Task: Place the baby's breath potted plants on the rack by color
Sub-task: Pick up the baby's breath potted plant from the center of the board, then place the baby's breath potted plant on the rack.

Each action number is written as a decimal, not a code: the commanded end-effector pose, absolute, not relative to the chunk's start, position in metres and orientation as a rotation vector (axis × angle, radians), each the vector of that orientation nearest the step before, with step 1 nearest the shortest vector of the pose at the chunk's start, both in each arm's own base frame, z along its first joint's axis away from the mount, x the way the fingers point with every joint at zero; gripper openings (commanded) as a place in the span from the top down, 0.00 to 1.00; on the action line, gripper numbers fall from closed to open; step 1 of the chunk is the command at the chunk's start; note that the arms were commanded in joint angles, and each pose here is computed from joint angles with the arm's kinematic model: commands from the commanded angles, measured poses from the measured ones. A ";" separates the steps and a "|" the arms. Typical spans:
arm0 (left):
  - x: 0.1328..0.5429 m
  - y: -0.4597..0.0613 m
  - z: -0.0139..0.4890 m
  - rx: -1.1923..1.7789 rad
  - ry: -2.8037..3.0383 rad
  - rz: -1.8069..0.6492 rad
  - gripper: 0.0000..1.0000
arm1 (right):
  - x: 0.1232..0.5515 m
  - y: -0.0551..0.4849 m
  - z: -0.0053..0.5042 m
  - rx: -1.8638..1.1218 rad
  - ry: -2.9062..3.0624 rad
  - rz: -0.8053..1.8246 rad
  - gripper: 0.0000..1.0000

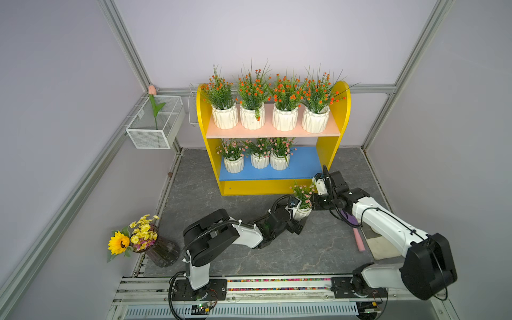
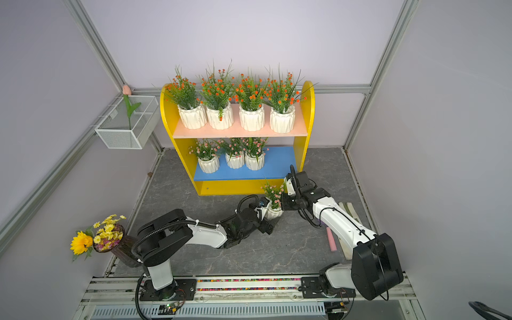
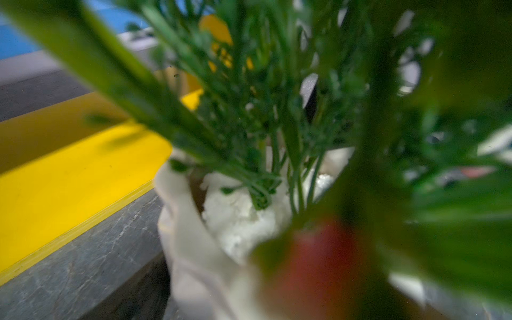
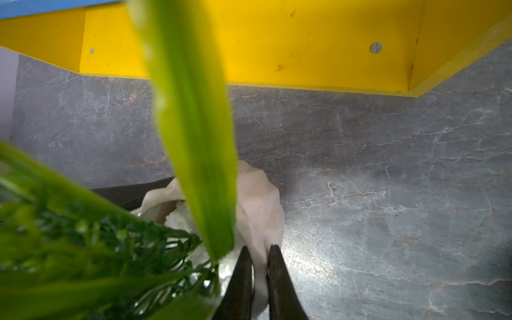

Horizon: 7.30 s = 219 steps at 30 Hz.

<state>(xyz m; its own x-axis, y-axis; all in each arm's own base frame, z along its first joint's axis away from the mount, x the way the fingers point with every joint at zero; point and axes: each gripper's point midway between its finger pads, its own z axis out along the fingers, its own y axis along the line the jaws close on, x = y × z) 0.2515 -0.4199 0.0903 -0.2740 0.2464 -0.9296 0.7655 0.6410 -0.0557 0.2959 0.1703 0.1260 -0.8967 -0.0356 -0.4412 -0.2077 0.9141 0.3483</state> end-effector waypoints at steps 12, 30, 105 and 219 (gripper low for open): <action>0.246 -0.434 0.128 0.811 1.694 -0.704 0.01 | 0.270 0.205 0.140 -0.299 2.629 0.819 0.90; 0.246 -0.443 0.131 0.741 1.684 -0.800 0.00 | 0.262 0.214 0.140 -0.254 2.617 0.923 0.89; 0.281 -0.454 0.155 0.636 1.620 -0.668 0.21 | 0.305 0.106 0.110 0.188 2.510 0.648 0.67; 0.411 -0.449 0.241 0.406 1.733 -0.490 0.00 | 0.259 0.076 0.152 0.189 2.423 0.539 0.51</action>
